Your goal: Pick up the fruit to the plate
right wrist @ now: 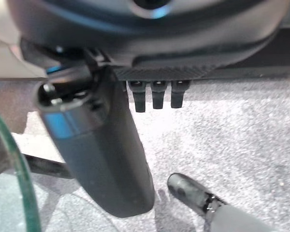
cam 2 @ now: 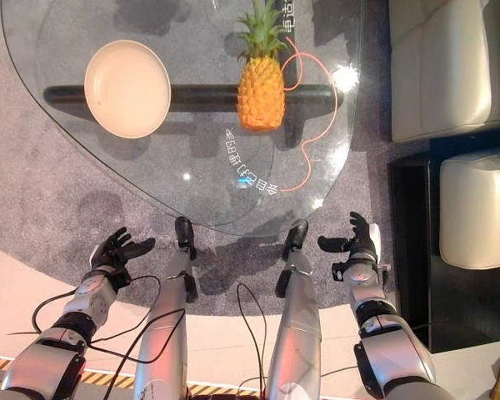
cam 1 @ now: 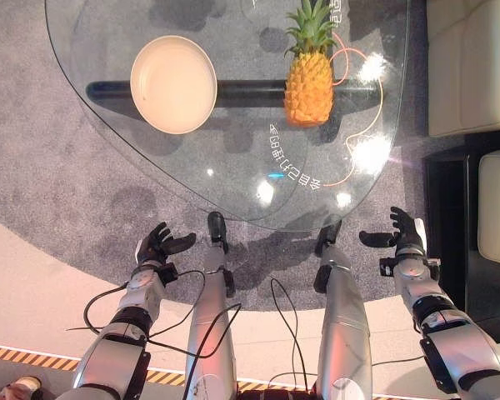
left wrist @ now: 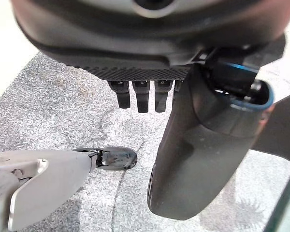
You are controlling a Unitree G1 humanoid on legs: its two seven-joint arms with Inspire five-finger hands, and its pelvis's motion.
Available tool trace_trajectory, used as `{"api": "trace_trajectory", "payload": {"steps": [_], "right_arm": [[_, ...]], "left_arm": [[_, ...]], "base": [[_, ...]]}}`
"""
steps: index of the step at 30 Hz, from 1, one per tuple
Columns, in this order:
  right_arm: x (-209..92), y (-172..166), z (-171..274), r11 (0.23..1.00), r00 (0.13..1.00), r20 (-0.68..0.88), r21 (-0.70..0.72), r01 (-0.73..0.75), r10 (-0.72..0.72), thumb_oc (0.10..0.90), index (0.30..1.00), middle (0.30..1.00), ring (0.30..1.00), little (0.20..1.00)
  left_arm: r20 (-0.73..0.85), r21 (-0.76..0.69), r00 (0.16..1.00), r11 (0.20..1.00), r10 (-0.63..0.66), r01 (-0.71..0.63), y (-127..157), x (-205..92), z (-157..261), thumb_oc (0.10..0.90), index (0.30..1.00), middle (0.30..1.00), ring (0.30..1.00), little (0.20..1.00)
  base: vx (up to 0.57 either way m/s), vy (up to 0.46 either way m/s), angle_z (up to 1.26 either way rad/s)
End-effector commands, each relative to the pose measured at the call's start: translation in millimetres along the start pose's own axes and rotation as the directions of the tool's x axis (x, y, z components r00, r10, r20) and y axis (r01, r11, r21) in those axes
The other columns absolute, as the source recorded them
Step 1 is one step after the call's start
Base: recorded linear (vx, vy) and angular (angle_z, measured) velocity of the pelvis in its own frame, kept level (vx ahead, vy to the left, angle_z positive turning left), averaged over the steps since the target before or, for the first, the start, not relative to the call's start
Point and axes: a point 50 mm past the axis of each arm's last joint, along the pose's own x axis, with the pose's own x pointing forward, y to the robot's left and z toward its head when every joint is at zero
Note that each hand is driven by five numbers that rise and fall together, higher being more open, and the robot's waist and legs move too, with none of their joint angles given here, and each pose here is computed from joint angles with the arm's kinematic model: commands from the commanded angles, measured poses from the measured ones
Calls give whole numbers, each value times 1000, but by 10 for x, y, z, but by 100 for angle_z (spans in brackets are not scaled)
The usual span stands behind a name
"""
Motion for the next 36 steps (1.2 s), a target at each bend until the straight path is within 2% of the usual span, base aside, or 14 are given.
{"api": "trace_trajectory", "payload": {"steps": [1,4,7,9,14,17,20,25,31,36], "right_arm": [[22,-308,13,993,992,29,28,118,-119,800,900,900,900,900],[38,-363,74,986,985,43,42,163,-165,800,900,900,900,900],[46,-585,152,932,937,53,130,337,-346,800,900,900,900,900],[50,-700,176,902,914,43,186,390,-404,800,900,900,900,900],[63,-855,326,838,866,48,284,466,-497,800,900,900,900,900],[54,-956,583,767,808,95,394,506,-581,800,900,900,900,900],[8,-969,855,723,764,162,492,486,-624,800,900,900,900,900],[-156,-848,1404,716,677,344,575,396,-651,800,900,900,900,900],[-482,-677,1870,729,555,521,635,257,-649,800,900,900,900,900],[-776,-466,2103,782,468,658,609,131,-590,800,900,900,900,900]], "left_arm": [[21,14,996,996,91,-92,306,-6,65,800,900,900,900,900],[17,13,996,996,86,-86,298,-2,73,800,900,900,900,900],[12,20,997,997,79,-79,314,-10,43,800,900,900,900,900],[9,20,997,997,78,-78,325,-17,14,800,900,900,900,900],[-2,30,998,997,65,-65,294,-22,-29,800,900,900,900,900],[-10,32,998,998,56,-56,260,-36,-87,800,900,900,900,900],[-17,25,998,998,55,-54,241,-57,-148,800,900,900,900,900],[-26,13,998,999,49,-49,199,-75,-209,800,900,900,900,900],[-32,2,999,999,43,-43,173,-102,-290,800,900,900,900,900],[-39,-12,999,999,32,-33,137,-130,-370,800,900,900,900,900]], "base": [[0,0,0],[4,-1,1],[16,-5,2],[0,0,0],[0,0,0],[0,0,0],[7,25,-1],[4,48,-1],[3,40,0],[11,49,0]]}}
